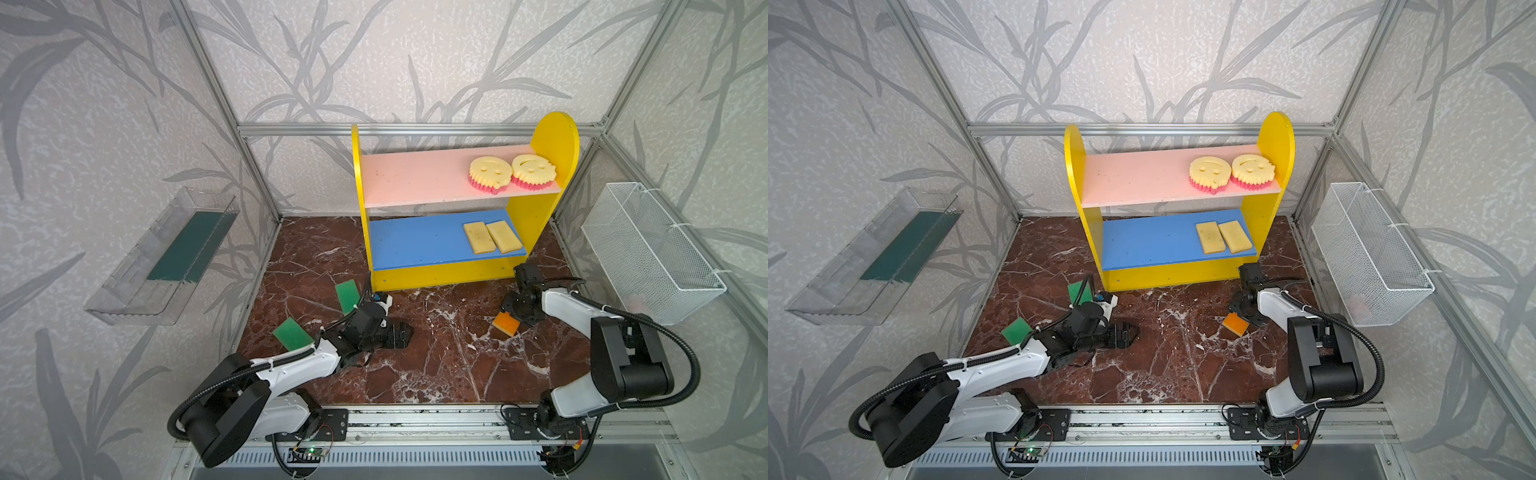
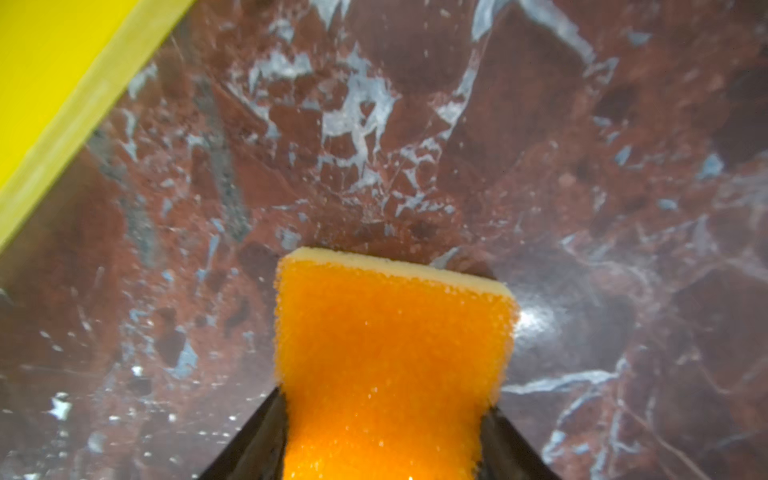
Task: Place and organize the cleaning sponges onto the shelf
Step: 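Carry the sponge toward the shelf front with the right gripper while the left gripper approaches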
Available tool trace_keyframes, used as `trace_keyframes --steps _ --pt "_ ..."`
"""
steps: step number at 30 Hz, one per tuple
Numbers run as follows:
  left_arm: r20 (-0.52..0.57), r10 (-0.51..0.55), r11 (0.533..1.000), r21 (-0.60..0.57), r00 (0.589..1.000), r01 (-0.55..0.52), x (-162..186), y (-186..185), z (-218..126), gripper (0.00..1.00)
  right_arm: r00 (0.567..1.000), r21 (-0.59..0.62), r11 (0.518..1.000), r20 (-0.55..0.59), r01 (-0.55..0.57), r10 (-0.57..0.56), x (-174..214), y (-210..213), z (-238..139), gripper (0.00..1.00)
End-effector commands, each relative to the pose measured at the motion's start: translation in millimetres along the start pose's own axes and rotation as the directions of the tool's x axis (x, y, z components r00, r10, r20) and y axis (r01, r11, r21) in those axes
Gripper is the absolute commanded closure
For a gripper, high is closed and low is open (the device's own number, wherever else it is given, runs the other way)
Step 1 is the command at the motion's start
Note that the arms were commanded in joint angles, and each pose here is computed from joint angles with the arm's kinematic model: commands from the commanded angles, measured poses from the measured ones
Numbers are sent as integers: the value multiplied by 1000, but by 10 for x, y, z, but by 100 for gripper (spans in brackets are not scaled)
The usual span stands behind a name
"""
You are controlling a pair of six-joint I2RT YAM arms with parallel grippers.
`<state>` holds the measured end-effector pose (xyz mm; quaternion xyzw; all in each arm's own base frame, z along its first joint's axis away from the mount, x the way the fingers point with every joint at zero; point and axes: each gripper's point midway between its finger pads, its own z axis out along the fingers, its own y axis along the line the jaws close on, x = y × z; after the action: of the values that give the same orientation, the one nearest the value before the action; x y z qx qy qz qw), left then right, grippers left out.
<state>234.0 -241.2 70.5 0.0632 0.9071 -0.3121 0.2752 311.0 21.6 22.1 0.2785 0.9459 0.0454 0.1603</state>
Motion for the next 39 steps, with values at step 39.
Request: trace_keyframes --steps 39 --pt "140 163 926 320 977 -200 -518 -1437 560 33 969 -565 791 83 237 -231 378 1411 -916 38"
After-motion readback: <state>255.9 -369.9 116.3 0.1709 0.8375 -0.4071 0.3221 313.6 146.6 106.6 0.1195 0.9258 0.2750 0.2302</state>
